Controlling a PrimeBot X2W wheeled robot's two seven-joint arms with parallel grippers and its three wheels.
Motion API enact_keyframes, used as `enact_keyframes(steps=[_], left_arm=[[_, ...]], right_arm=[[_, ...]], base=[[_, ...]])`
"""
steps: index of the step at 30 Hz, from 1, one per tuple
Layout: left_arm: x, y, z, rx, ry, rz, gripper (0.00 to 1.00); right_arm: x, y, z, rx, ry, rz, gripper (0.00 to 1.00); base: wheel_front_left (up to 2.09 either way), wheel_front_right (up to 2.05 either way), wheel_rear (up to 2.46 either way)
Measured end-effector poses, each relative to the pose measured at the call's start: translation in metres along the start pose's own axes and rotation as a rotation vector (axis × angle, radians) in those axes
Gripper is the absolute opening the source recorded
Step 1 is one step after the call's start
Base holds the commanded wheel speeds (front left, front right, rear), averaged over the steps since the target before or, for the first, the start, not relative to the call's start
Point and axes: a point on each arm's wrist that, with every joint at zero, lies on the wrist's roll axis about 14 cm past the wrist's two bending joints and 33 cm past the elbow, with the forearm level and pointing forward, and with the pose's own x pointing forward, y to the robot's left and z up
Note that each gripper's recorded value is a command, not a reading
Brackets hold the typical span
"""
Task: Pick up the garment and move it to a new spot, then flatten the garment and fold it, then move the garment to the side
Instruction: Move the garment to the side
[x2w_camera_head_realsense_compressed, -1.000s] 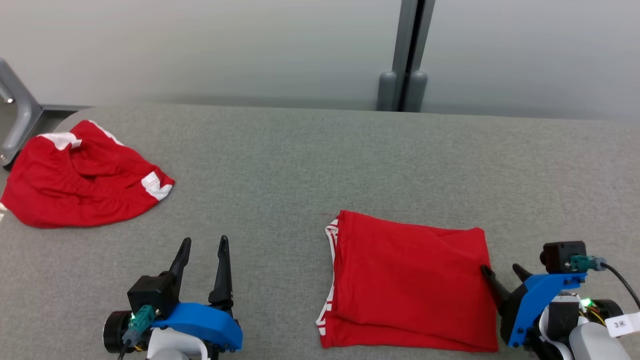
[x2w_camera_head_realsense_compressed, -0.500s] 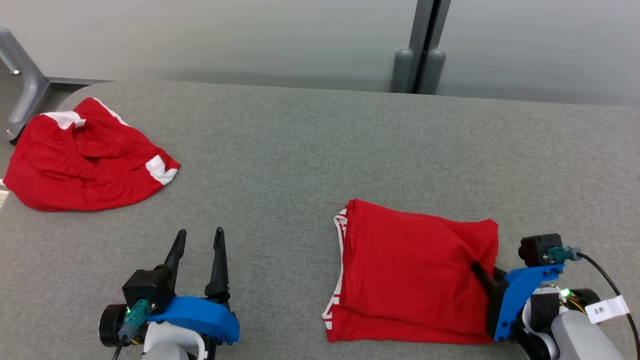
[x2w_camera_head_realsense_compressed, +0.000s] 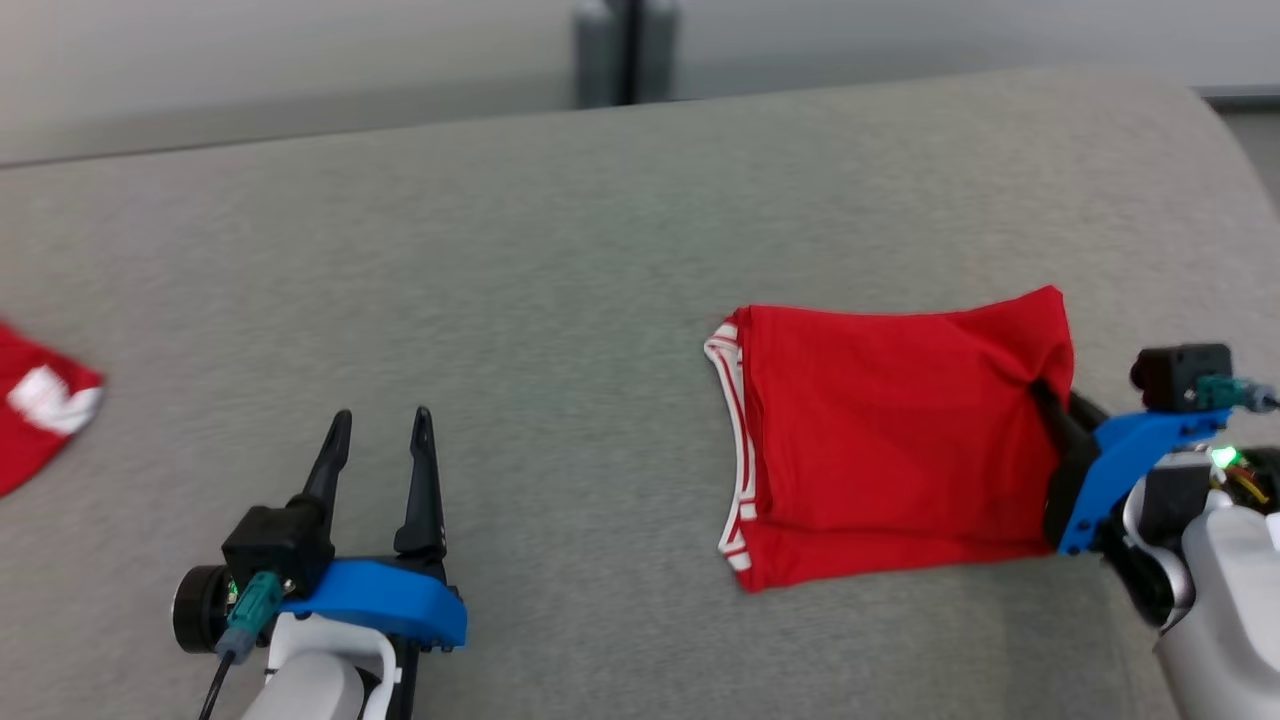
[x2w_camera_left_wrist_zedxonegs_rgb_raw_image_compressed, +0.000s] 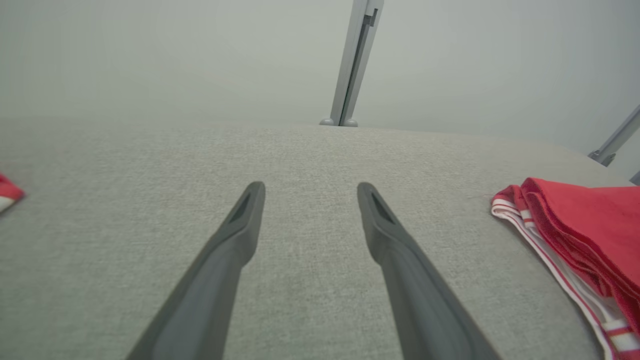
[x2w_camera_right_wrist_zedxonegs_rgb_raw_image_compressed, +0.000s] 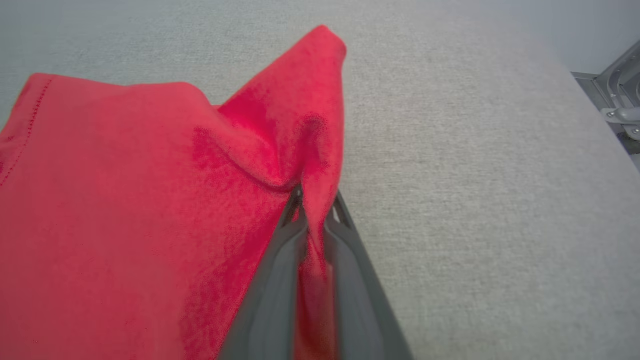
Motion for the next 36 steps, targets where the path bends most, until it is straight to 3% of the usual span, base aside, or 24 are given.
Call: enact_keyframes(steps=[7, 13, 24, 31, 36], left_arm=[[0.043, -0.060, -0.008, 0.002, 0.018, -0.190, 1.00], [0.059, -0.086, -0.007, 0.007, 0.015, -0.270, 1.00], [0.054, -0.056, -0.003, 0.026, 0.012, -0.191, 1.00], [0.046, -0.025, -0.003, 0.032, 0.013, -0.108, 1.00], [0.040, -0.009, -0.008, 0.033, 0.026, -0.066, 1.00]], right_arm=[[-0.029, -0.076, 0.017, 0.038, -0.079, -0.193, 0.00], [-0.039, -0.100, 0.029, 0.051, -0.131, -0.260, 0.00], [-0.004, -0.085, 0.075, -0.061, -0.192, -0.212, 0.00], [0.007, -0.132, 0.108, -0.164, -0.168, -0.318, 0.00], [0.013, -0.160, 0.110, -0.186, -0.130, -0.391, 0.00]], base=[[0.00, 0.00, 0.00], [0.00, 0.00, 0.00], [0.00, 0.00, 0.00], [0.00, 0.00, 0.00], [0.00, 0.00, 0.00]])
